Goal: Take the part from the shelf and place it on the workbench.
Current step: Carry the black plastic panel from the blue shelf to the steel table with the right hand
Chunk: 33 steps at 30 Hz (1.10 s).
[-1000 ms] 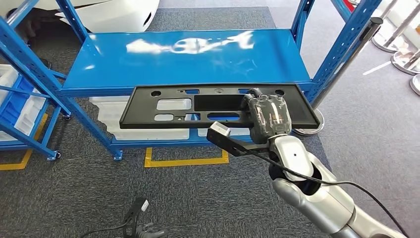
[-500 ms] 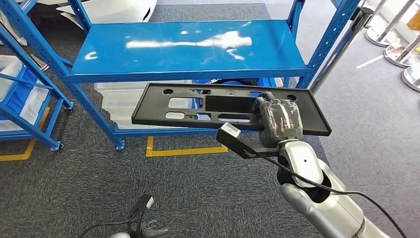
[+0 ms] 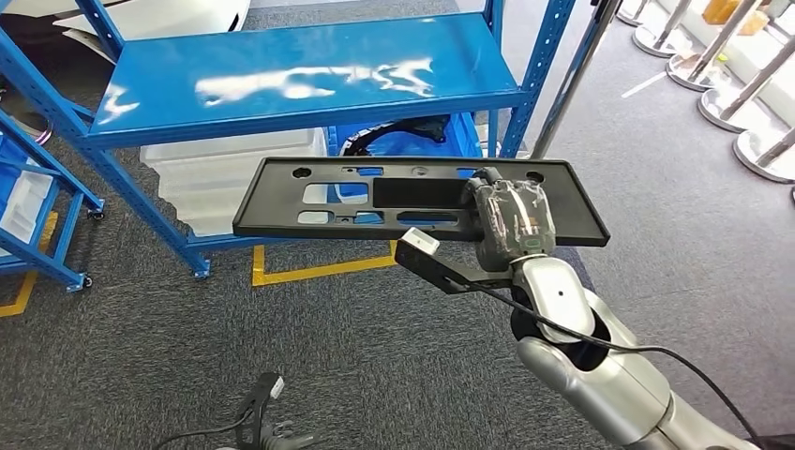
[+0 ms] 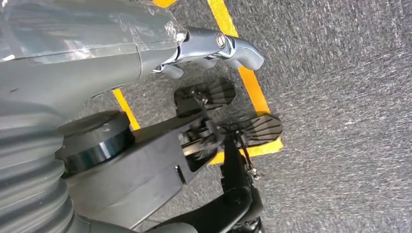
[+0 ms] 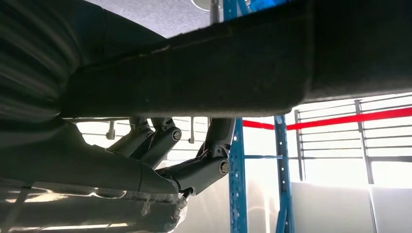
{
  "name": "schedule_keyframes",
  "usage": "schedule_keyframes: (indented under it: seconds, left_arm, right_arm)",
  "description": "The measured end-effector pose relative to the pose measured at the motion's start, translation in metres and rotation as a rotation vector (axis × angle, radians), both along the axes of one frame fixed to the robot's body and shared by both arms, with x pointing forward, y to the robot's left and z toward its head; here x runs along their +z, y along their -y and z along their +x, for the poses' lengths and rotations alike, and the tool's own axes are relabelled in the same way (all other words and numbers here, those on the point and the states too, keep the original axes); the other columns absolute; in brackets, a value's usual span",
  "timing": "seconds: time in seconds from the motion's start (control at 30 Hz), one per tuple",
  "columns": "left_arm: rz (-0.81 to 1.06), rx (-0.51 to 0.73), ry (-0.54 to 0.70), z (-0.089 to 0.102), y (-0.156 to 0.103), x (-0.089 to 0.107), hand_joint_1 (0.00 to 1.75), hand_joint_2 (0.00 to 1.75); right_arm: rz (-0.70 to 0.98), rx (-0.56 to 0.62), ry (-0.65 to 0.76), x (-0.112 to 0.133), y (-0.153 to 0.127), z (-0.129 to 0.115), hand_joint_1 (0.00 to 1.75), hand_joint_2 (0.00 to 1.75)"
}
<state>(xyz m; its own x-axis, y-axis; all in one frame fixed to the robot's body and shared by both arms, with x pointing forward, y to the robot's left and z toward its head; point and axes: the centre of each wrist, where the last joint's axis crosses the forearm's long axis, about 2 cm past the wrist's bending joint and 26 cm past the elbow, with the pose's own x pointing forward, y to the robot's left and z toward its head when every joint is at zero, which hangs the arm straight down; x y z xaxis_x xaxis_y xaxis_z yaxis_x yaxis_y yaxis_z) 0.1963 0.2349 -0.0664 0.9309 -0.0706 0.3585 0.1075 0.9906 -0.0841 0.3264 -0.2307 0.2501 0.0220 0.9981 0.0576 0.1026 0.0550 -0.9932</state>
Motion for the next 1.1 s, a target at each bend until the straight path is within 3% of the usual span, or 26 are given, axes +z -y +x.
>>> schedule_keyframes:
  seconds: [1.1]
  left_arm:
    - [0.035, 0.008, 0.003, 0.0008, -0.0019, 0.0001, 0.0, 1.75]
  right_arm:
    - [0.008, -0.019, -0.002, 0.0003, -0.0001, 0.0007, 1.75, 1.75]
